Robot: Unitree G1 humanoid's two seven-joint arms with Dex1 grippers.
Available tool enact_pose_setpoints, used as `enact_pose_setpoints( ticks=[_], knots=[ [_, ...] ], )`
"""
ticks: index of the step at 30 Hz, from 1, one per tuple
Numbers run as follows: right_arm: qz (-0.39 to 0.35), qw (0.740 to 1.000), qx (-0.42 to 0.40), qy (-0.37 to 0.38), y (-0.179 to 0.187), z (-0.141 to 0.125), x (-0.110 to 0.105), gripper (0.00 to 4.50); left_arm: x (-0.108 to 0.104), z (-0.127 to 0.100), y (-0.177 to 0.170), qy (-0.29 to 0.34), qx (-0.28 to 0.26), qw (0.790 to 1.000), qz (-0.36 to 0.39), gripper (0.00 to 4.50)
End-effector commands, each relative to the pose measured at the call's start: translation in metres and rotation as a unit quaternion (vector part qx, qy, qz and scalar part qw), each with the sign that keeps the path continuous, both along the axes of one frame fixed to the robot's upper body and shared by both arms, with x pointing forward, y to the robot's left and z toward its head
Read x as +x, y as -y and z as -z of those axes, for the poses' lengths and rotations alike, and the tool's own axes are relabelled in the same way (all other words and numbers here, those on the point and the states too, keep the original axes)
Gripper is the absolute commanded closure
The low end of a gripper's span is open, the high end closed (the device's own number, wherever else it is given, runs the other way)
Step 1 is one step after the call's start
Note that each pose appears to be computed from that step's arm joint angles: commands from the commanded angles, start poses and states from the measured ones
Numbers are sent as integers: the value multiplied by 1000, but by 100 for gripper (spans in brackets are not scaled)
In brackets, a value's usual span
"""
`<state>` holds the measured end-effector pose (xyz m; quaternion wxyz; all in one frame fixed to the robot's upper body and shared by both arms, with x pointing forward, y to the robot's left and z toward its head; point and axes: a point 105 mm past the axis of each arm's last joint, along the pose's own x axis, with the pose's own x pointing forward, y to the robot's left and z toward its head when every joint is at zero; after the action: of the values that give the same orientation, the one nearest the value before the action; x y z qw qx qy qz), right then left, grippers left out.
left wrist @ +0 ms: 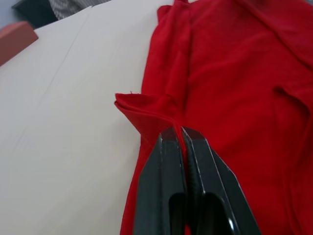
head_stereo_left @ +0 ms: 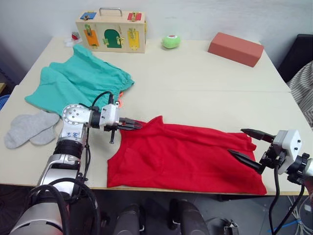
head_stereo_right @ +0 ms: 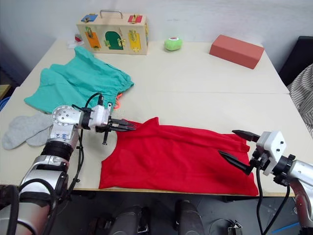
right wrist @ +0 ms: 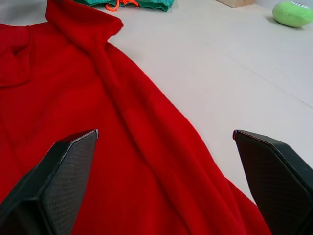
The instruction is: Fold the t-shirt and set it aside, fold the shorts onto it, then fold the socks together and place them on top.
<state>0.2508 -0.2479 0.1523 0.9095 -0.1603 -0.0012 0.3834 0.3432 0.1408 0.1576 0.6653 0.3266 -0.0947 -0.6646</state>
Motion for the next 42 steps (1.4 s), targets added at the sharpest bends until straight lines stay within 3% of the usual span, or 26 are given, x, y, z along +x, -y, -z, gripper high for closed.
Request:
enact_pose_setpoints(
  ticks=[1,12,19,24,27,28,30,33,36,41,42],
  knots=[
    [8,1000,1,10,5,-1,-3,0,-19,2,-5,32,45,996,67,447],
    [22,1000,5,-6,12,9,-7,0,-42,20,-19,55,92,989,102,447],
    [23,1000,6,-18,13,16,-7,0,-43,29,-18,-31,69,995,70,447],
    [28,999,18,-27,11,16,-4,0,-48,29,-17,-94,58,992,52,324],
    [18,999,44,-23,4,7,-1,0,-59,14,-20,-183,19,982,35,228],
    [9,997,67,-22,-2,1,0,18,-62,7,-23,-220,0,975,22,198],
    [-10,994,110,-26,-15,-7,0,59,-68,-5,-29,-288,-28,957,-3,197],
    [-36,987,153,-24,-39,-17,1,163,-69,-19,-33,-332,-76,940,-34,197],
    [-8,990,140,14,-84,-11,25,266,-44,-20,-16,-268,-148,946,-103,255],
    [17,995,99,4,-125,16,39,448,-18,5,18,-214,-163,946,-180,423],
    [25,996,86,6,-129,22,41,450,-13,9,22,-206,-165,944,-197,448]
  ],
)
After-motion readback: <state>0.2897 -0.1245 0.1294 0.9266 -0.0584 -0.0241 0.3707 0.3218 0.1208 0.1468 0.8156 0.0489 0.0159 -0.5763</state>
